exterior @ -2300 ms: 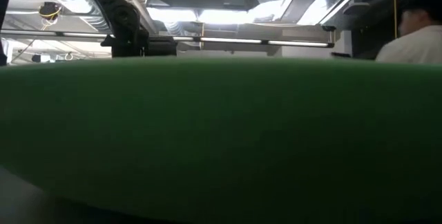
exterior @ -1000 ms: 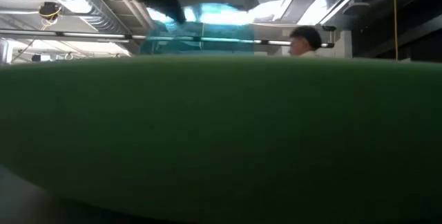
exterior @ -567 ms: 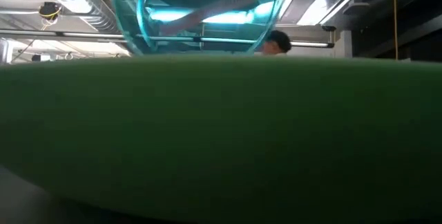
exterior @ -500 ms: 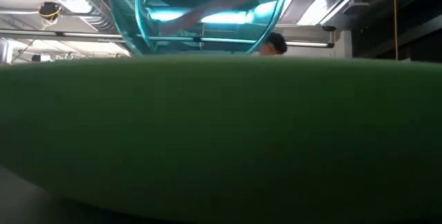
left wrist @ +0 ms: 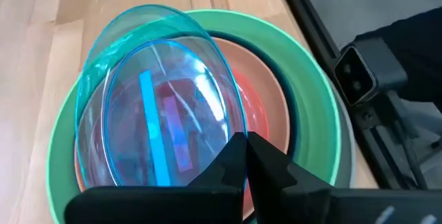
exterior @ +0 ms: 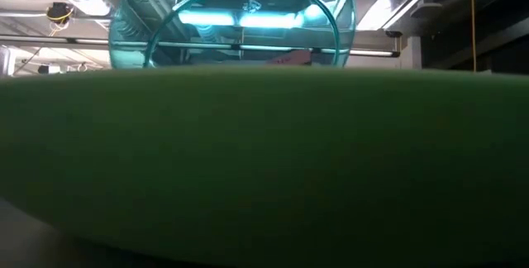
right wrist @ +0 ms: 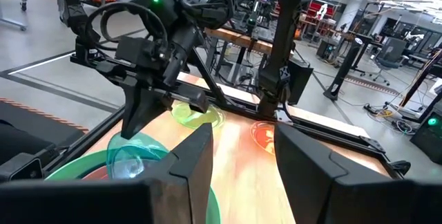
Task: Stack plastic plates
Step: Stack the blue plate on top of pink plate
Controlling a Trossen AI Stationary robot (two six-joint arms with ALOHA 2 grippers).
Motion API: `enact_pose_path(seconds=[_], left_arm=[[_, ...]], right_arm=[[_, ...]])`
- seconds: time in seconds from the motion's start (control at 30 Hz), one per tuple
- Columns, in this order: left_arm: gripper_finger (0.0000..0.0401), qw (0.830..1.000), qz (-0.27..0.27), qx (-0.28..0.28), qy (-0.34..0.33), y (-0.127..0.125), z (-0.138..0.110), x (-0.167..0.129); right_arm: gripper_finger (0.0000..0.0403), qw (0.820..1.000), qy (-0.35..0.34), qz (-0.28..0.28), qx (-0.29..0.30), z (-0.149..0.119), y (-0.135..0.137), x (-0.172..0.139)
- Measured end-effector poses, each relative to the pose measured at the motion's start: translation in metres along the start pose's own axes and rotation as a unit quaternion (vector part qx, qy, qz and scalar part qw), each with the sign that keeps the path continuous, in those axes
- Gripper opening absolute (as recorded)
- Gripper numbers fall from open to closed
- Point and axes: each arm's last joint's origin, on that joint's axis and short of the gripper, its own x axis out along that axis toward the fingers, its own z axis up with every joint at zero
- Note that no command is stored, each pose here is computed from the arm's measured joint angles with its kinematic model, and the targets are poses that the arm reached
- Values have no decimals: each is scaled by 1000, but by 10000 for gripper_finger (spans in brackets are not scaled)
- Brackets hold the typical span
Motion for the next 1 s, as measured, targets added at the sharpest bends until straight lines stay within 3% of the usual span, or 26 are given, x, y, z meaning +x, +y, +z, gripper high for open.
enact_pose_path(seconds=[0.33,1.0], left_arm=[[2,1000,7,-2,14,10,0,6],[2,998,-45,-34,16,16,5,10]], right_arm=[[149,1000,9,2,-3,-4,2,4],[149,1000,12,-2,-7,-5,2,5]])
